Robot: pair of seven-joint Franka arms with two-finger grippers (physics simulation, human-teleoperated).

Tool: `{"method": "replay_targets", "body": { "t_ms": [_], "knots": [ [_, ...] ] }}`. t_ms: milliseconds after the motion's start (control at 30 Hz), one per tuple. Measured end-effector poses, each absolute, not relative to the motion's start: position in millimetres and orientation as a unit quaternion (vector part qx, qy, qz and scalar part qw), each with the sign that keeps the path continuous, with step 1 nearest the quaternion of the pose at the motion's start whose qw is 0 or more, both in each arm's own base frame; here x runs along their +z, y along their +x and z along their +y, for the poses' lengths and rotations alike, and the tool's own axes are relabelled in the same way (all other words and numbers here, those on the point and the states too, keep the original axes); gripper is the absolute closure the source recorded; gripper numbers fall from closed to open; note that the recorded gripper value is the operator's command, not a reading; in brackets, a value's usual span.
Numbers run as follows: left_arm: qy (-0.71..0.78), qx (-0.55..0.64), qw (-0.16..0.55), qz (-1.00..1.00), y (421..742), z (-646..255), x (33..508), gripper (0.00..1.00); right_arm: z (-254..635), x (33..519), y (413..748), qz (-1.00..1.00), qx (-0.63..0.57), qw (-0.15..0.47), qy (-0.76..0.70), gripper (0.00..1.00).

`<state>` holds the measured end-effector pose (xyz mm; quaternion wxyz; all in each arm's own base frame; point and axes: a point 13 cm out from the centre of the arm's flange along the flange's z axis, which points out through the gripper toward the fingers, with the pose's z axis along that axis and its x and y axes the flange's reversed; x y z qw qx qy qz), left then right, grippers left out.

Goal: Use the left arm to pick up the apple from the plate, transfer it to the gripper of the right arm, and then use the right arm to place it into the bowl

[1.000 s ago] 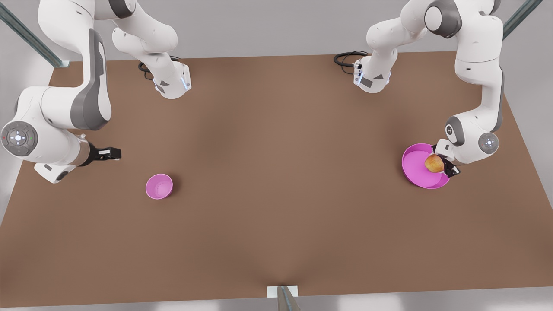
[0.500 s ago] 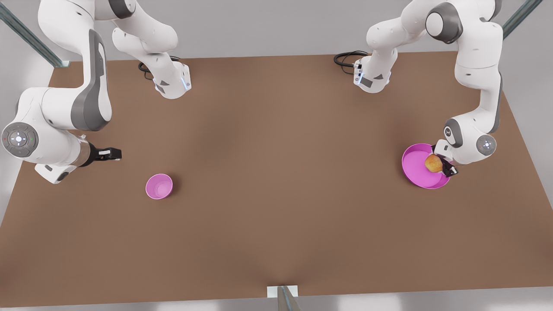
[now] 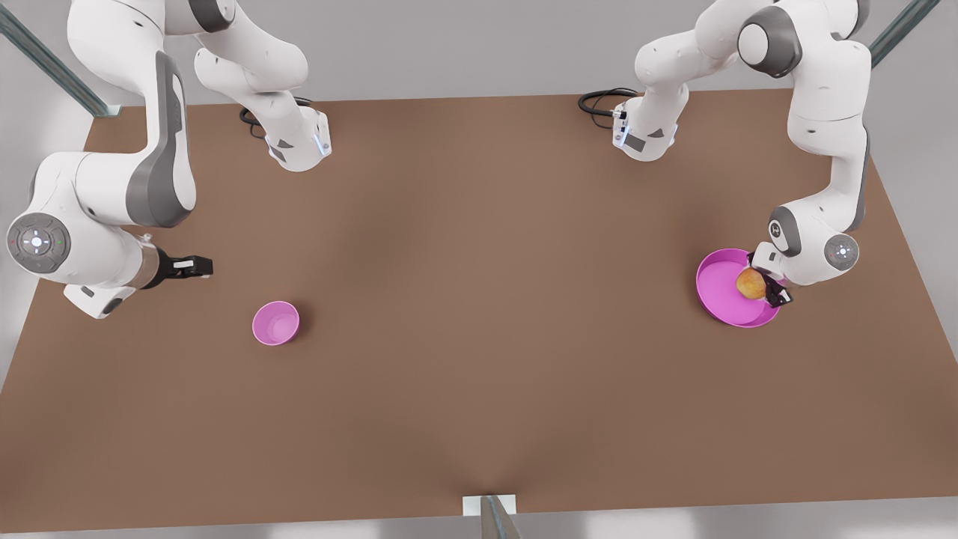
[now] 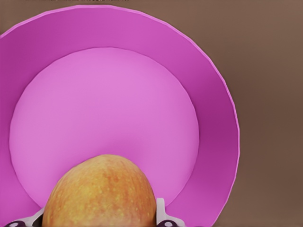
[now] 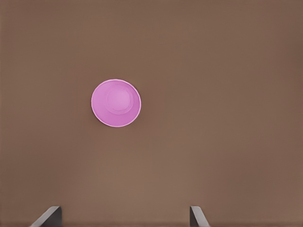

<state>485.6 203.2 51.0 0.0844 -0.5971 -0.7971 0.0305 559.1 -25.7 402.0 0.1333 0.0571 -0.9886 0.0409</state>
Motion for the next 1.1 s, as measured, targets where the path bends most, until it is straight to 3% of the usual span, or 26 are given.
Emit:
{"method": "replay_targets", "body": {
  "t_ms": [400,600,667,733,867,967,1100],
  "knots": [
    [-0.594,0.029,0.080,-0.800,492.5,193.7,57.6,0.17,-23.5,401.4,559.0,-0.988,0.041,0.134,0.059,0.00],
    [-0.544,0.062,0.034,-0.836,511.3,157.1,80.0,0.17,-23.7,400.6,558.9,-0.988,0.041,0.135,0.059,0.00],
    [-0.544,0.062,0.012,-0.837,534.1,136.9,99.7,0.17,-23.7,400.3,558.8,-0.988,0.041,0.136,0.059,0.00],
    [-0.555,0.050,-0.018,-0.830,576.2,113.3,134.2,0.17,-23.0,397.7,562.0,-0.988,0.040,0.136,0.059,0.00],
    [-0.600,0.060,-0.076,-0.794,667.8,23.7,171.6,0.17,49.2,355.1,606.2,-0.983,0.025,0.147,0.110,0.00],
    [-0.603,0.126,-0.103,-0.781,681.6,-57.5,171.6,0.17,94.7,299.6,612.1,-0.975,-0.038,0.182,0.122,0.00],
    [-0.571,0.249,-0.150,-0.768,689.2,-184.0,170.8,0.17,183.9,228.4,603.4,-0.937,-0.233,0.243,0.094,0.00]
  ]
}}
